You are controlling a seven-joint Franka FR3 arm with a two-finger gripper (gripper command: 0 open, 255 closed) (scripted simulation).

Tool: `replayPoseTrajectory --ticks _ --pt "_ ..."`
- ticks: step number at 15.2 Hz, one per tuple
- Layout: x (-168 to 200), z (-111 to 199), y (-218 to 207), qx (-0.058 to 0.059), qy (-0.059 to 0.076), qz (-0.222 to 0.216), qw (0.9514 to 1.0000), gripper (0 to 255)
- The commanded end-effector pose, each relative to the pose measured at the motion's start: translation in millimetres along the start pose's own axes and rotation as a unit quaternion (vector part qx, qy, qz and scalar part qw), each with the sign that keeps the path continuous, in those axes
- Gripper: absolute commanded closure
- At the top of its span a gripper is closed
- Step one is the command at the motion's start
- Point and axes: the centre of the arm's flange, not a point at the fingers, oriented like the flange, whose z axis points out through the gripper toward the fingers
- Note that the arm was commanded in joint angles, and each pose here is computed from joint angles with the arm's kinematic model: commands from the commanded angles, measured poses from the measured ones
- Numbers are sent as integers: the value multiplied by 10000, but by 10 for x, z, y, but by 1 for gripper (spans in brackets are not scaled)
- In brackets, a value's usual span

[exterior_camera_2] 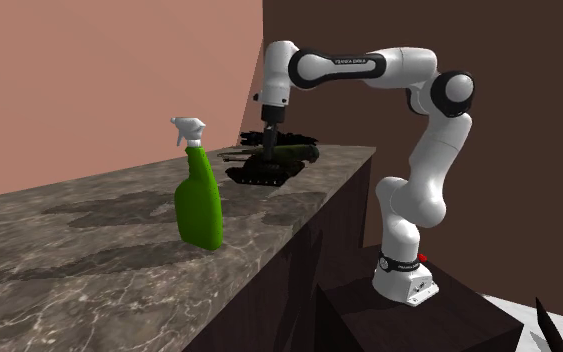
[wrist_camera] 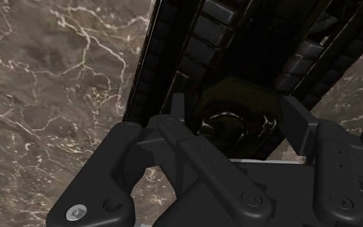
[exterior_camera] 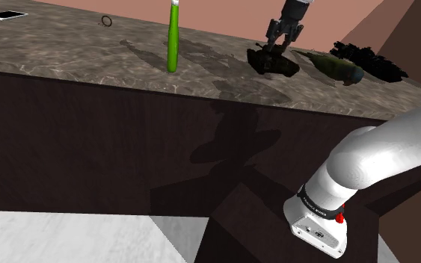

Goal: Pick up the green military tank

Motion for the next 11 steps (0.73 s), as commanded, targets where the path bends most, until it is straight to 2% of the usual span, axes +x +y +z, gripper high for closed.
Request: replayPoseTrajectory --ticks 1,9,11 --pt "5 -121 5 0 10 -1 10000 255" --pt "56 -540 2 0 10 -1 10000 255" --pt "57 -548 2 0 10 -1 10000 255"
